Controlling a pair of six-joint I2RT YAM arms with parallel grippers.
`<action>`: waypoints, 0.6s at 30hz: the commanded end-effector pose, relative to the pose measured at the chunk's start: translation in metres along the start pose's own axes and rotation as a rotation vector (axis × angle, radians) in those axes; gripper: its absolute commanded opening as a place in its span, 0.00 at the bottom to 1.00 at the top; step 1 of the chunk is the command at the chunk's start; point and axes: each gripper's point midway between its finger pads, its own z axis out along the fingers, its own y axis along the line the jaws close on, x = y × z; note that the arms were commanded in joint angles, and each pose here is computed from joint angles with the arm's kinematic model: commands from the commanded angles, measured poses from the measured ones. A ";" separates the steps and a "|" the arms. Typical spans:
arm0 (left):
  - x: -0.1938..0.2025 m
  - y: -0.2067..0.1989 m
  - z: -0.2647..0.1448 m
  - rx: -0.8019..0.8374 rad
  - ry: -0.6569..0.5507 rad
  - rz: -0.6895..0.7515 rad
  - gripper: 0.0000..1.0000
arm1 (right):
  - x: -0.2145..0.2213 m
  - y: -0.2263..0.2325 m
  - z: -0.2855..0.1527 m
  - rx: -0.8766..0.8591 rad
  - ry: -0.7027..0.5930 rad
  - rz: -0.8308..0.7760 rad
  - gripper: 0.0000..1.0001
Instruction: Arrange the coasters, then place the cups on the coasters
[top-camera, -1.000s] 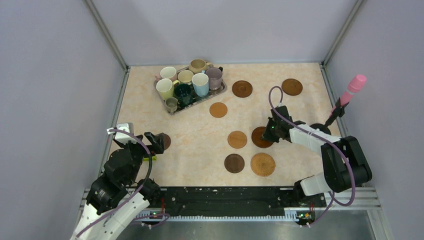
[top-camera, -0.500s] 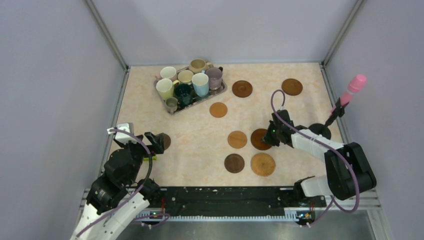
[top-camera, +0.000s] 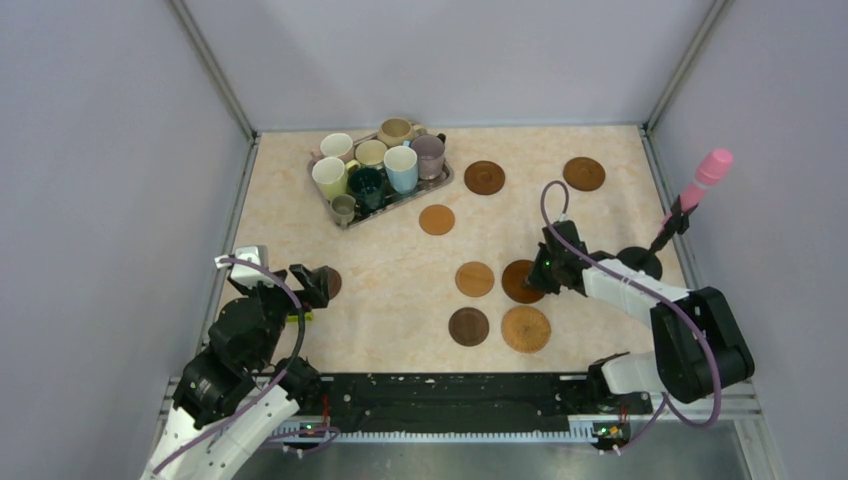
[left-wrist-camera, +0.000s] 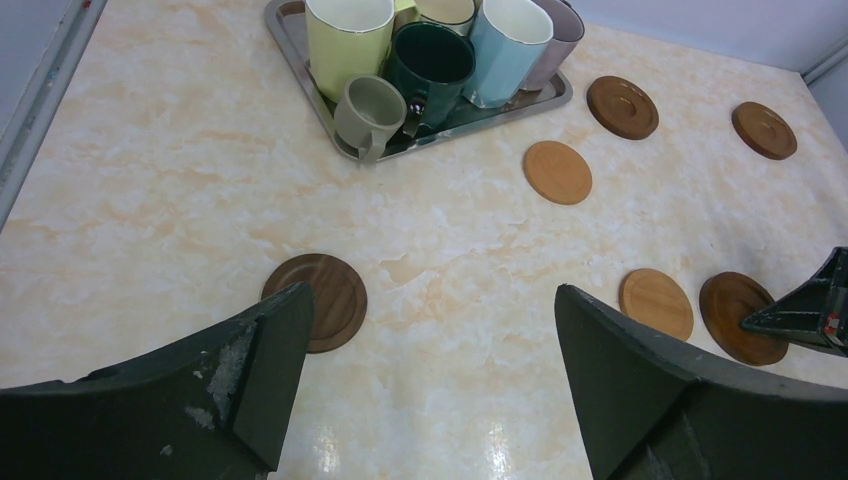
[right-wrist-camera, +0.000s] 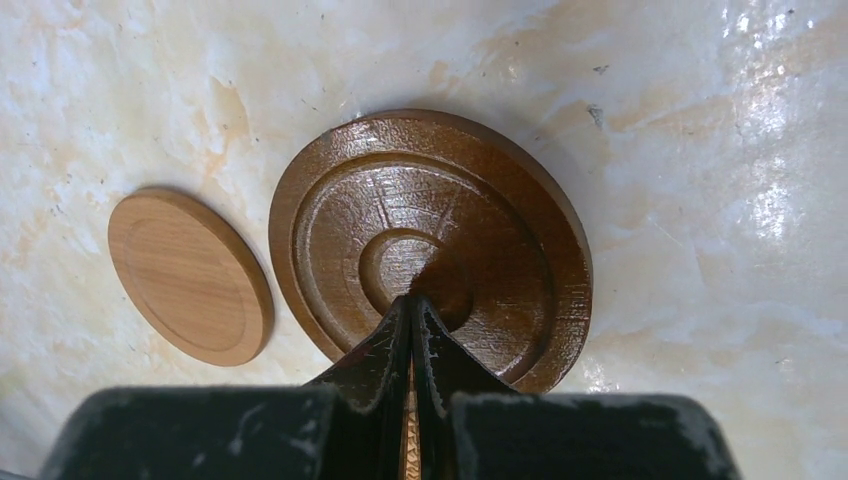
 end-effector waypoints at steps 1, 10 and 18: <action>-0.009 -0.004 0.001 0.015 -0.034 -0.016 0.95 | -0.004 -0.008 0.002 0.075 0.010 -0.072 0.00; -0.007 -0.005 0.002 0.018 -0.026 -0.013 0.95 | -0.071 0.057 -0.026 -0.076 -0.144 -0.177 0.00; -0.008 -0.005 0.002 0.016 -0.028 -0.015 0.95 | -0.161 0.068 -0.036 0.065 -0.441 -0.264 0.00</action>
